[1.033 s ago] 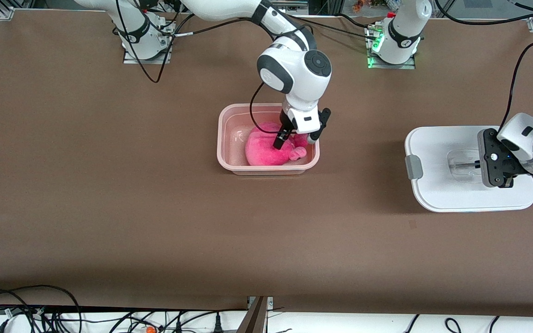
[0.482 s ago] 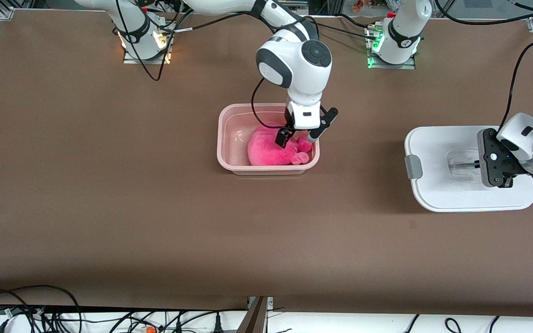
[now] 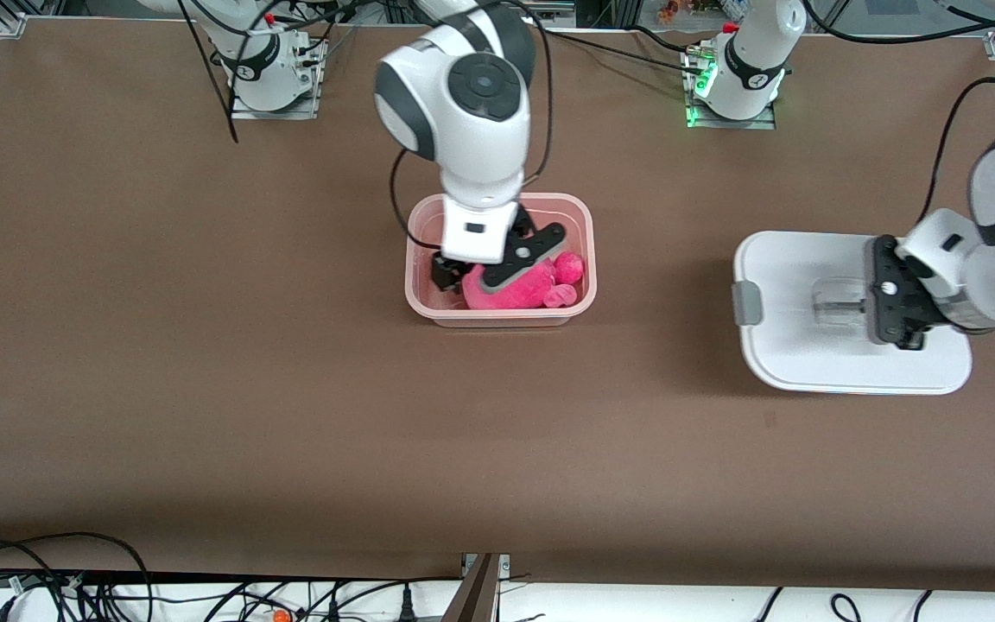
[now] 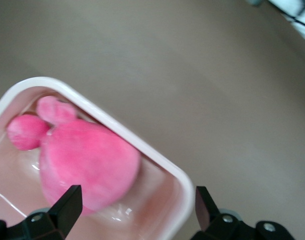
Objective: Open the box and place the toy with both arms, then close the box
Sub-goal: 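Carry the lid onto the box while the right gripper withdraws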
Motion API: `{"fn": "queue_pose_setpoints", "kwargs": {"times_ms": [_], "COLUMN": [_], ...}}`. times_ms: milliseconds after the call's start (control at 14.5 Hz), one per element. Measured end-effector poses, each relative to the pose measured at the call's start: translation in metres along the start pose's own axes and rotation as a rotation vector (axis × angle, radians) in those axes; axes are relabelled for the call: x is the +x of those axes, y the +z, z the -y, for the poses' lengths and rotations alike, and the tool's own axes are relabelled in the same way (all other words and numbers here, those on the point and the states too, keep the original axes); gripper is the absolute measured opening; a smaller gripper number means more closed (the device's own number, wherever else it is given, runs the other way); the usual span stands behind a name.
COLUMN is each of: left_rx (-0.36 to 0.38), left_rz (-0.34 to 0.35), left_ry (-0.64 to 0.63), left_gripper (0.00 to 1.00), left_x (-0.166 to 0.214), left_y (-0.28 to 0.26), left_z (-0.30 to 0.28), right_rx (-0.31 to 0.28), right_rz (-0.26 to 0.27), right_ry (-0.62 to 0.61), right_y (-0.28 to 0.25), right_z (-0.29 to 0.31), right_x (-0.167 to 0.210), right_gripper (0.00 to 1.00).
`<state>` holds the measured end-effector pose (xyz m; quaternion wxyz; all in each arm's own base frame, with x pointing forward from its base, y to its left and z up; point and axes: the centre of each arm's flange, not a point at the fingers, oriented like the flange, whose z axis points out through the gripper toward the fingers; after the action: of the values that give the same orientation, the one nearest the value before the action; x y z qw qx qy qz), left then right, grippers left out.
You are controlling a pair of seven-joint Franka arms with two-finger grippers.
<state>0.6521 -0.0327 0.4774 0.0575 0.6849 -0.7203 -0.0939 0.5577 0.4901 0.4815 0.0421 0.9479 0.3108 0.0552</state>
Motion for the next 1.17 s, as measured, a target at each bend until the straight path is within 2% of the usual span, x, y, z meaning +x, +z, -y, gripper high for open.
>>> {"fn": "queue_pose_setpoints", "kwargs": {"times_ms": [207, 344, 482, 620, 827, 964, 1171], "left_rx": [0.005, -0.003, -0.025, -0.043, -0.015, 0.009, 0.043], "left_rz": [0.017, 0.029, 0.023, 0.026, 0.009, 0.005, -0.003], "left_ry": [0.069, 0.11, 0.097, 0.064, 0.016, -0.032, -0.068], "left_gripper": [0.07, 0.07, 0.07, 0.07, 0.07, 0.07, 0.07], "left_x": [0.086, 0.142, 0.188, 0.232, 0.311, 0.358, 0.406], "left_y": [-0.002, 0.004, 0.018, 0.035, 0.06, 0.072, 0.08], "left_z": [-0.006, -0.013, -0.019, -0.026, -0.039, -0.055, -0.076], "right_rx": [0.057, 0.082, 0.113, 0.153, 0.195, 0.202, 0.17], "right_rz": [0.007, 0.014, 0.029, 0.064, 0.125, 0.14, 0.153], "right_ry": [0.134, 0.221, 0.287, 0.351, 0.468, 0.524, 0.556], "right_y": [-0.041, -0.069, -0.093, -0.106, -0.113, -0.113, -0.112], "right_z": [-0.078, -0.134, -0.177, -0.207, -0.256, -0.291, -0.315], "right_x": [-0.026, -0.059, -0.1, -0.141, -0.189, -0.21, -0.224], "right_gripper": [1.0, 1.0, 1.0, 1.0, 1.0, 1.0, 1.0]}}
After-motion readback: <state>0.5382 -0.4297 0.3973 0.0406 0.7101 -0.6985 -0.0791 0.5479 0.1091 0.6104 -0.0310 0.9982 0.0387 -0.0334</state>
